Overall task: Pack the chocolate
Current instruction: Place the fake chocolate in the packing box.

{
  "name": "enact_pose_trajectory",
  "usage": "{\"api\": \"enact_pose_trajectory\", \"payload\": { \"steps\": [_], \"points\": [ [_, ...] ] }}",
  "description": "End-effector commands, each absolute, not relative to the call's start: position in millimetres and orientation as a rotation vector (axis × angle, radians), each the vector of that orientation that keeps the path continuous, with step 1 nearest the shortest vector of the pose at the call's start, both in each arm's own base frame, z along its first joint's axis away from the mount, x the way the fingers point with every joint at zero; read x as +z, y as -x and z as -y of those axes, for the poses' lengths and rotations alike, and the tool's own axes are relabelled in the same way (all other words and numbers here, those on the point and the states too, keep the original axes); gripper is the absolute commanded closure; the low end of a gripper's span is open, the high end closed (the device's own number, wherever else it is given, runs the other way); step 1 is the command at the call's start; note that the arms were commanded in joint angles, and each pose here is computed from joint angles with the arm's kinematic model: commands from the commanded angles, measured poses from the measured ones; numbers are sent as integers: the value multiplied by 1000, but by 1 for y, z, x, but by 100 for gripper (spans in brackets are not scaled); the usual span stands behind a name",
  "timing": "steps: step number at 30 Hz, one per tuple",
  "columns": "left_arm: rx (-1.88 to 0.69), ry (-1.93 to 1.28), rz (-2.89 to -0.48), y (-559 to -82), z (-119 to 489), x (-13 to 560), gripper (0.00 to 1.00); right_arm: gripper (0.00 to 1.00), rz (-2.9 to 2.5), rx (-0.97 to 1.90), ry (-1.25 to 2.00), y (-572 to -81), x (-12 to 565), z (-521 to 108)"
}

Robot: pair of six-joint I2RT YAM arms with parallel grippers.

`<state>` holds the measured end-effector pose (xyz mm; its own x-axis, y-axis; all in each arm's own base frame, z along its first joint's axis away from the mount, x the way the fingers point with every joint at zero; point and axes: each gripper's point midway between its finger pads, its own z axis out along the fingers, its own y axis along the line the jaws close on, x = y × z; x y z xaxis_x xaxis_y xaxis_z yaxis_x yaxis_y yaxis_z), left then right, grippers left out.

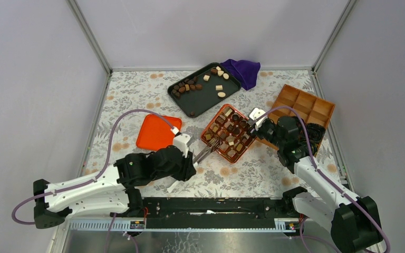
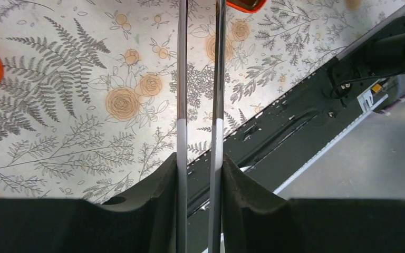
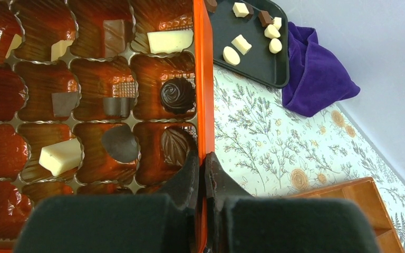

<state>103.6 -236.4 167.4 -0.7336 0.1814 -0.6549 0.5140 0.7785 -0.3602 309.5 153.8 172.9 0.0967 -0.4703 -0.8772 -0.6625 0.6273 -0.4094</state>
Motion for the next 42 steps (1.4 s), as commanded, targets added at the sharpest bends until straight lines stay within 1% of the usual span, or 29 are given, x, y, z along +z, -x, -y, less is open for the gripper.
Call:
{"api": "enact_pose_trajectory", "payload": {
  "steps": [1, 10, 27, 37, 42],
  "points": [
    [-694, -475, -2224, -124, 242, 200, 100, 100, -1340, 186, 934, -315, 230, -166],
    [-657, -517, -2228, -126, 246, 197, 100, 100, -1345, 194, 945, -314, 228, -167],
    [-669, -563, -2291, -114, 242, 183, 100, 100, -1368, 184, 940, -317, 224, -165],
    [-611, -575, -2335, -111, 234, 174, 100, 100, -1381, 178, 941, -319, 221, -164],
    [-594, -586, -2351, -112, 236, 170, 97, 100, -1383, 181, 945, -319, 220, -165]
  ]
}}
